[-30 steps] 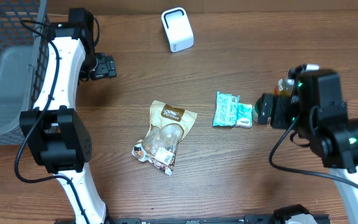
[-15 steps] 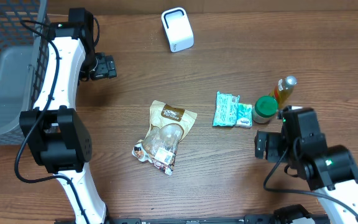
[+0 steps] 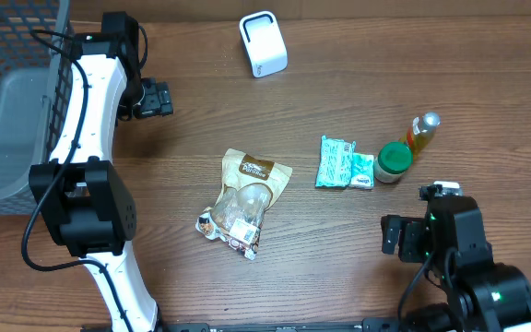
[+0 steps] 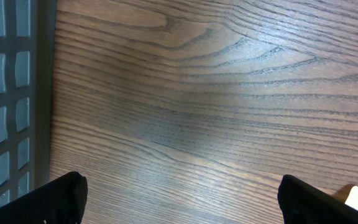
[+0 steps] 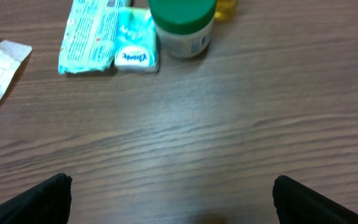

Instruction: Scan the item barcode

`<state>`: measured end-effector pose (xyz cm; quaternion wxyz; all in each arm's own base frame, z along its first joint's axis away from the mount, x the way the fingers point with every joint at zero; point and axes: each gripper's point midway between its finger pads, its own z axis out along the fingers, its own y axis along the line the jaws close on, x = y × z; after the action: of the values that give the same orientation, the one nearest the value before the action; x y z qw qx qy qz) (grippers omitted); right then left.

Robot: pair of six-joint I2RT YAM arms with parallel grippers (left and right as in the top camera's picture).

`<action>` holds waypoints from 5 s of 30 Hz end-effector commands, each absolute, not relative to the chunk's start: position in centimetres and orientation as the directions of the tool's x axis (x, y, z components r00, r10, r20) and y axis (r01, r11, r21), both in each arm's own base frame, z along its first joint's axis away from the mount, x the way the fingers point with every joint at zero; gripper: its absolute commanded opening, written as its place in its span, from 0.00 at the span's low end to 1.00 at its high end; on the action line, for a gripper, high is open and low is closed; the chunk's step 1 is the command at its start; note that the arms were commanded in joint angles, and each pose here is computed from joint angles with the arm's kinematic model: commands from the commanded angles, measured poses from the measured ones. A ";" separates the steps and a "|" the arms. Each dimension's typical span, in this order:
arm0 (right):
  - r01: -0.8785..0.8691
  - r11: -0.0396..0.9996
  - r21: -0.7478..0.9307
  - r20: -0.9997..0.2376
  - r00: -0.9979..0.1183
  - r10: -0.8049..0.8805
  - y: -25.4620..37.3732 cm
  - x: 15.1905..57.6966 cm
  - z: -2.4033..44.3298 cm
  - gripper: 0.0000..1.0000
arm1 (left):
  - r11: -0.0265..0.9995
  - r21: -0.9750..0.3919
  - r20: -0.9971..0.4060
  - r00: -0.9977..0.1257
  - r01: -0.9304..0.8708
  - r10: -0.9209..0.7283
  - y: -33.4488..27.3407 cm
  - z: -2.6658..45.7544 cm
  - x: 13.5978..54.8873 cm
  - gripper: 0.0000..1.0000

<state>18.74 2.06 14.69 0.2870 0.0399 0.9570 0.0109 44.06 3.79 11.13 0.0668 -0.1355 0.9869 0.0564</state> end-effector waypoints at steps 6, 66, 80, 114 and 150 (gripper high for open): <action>0.085 0.996 -0.022 -0.643 -0.764 0.051 0.5 18.8 14.3 1.00 | 0.960 0.103 -0.167 -0.956 -0.259 -0.240 3.8 11.7 44.4 1.00; -0.152 0.986 -0.061 -0.998 -0.011 -0.063 3.2 24.4 17.0 1.00 | 0.960 0.103 -0.167 -0.956 -0.259 -0.240 3.8 11.7 44.4 1.00; -0.152 0.986 -0.061 -0.998 -0.011 -0.063 3.2 24.4 17.0 1.00 | 0.960 0.103 -0.167 -0.956 -0.259 -0.240 3.8 11.7 44.4 0.99; -0.152 0.986 -0.061 -0.998 -0.011 -0.063 3.2 24.4 17.0 1.00 | 0.960 0.103 -0.167 -0.956 -0.259 -0.240 3.8 11.7 44.4 0.99; -0.152 0.987 -0.061 -0.998 -0.011 -0.063 3.2 24.4 17.0 1.00 | 0.985 0.102 -0.170 -0.978 -0.138 -0.119 -1.8 11.9 44.5 0.99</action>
<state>24.40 3.38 17.26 0.6980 -0.0792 0.7108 0.0362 44.22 -0.45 11.13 0.0695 -0.0877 0.9923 0.0537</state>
